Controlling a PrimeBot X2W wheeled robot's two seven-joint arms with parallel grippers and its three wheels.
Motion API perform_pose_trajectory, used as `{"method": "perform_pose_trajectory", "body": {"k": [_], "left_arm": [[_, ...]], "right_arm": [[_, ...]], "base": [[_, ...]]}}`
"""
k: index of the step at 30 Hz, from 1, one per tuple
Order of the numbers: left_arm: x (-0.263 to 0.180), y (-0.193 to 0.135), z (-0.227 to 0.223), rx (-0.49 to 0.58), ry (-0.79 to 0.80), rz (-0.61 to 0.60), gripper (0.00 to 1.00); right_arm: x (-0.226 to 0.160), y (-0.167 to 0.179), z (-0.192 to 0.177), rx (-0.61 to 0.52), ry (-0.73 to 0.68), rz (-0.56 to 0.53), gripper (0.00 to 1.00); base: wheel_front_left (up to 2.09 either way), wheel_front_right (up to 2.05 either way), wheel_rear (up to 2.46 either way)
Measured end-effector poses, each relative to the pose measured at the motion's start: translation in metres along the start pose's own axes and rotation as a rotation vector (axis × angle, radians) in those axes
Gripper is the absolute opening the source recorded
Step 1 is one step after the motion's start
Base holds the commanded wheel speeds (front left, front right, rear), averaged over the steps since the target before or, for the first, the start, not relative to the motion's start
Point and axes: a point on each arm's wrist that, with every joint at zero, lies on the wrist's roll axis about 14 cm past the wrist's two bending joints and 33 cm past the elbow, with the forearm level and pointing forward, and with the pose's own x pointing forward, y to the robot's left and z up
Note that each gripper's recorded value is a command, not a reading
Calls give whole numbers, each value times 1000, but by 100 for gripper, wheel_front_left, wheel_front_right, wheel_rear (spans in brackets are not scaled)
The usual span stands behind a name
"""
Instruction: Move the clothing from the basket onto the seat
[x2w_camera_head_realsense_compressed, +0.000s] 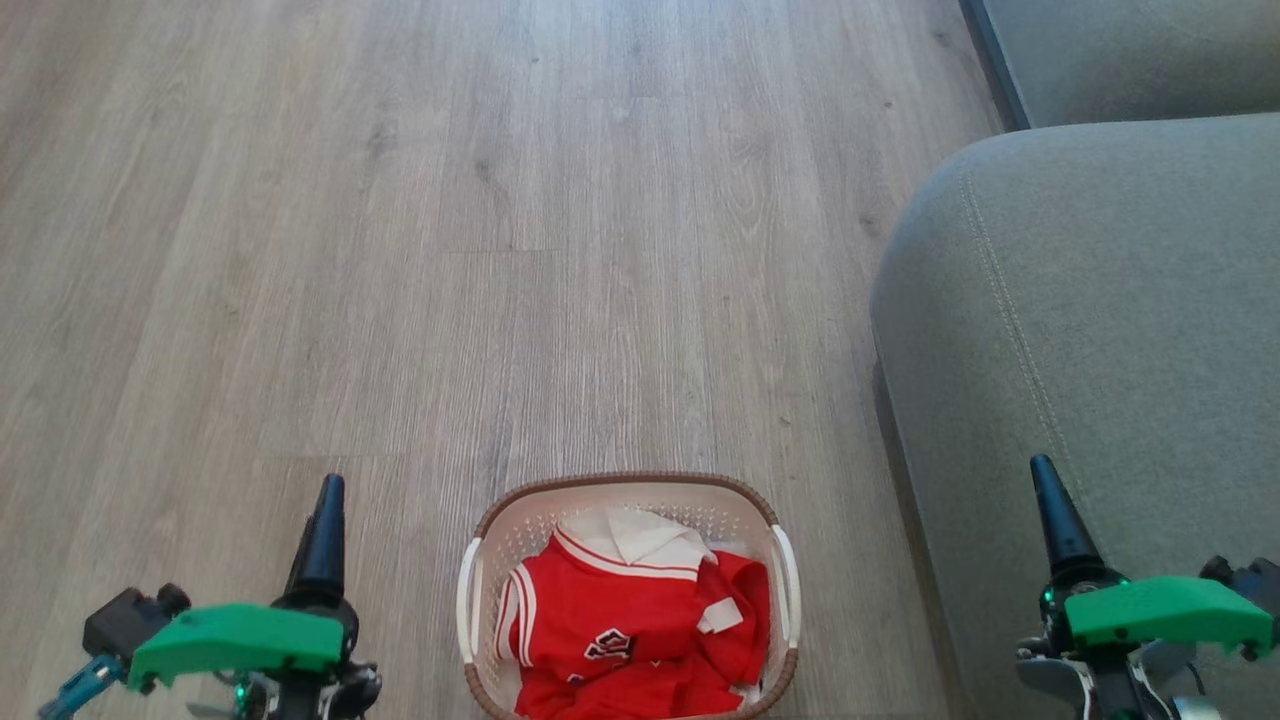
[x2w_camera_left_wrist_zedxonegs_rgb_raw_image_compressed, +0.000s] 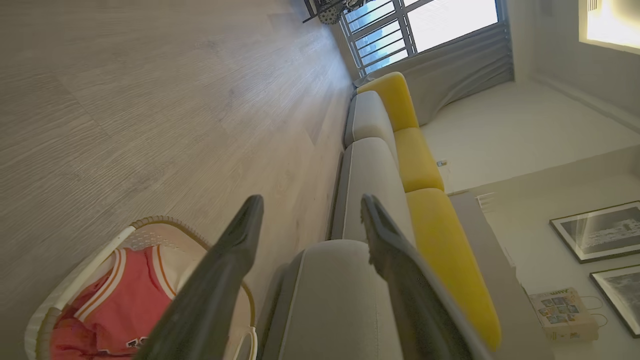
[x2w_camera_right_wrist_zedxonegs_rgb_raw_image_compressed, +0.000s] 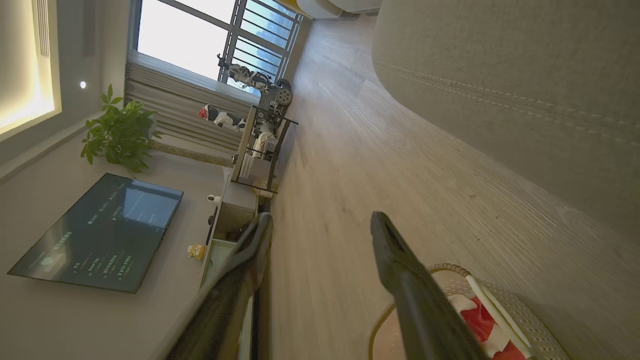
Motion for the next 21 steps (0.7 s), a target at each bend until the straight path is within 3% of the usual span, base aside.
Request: {"method": "perform_pose_trajectory", "body": {"k": [21], "left_arm": [[-6,-1,-4,313,-24,9,100]], "right_arm": [[0,13,-10,-280,11,48,100]], "base": [[0,0,0]]}}
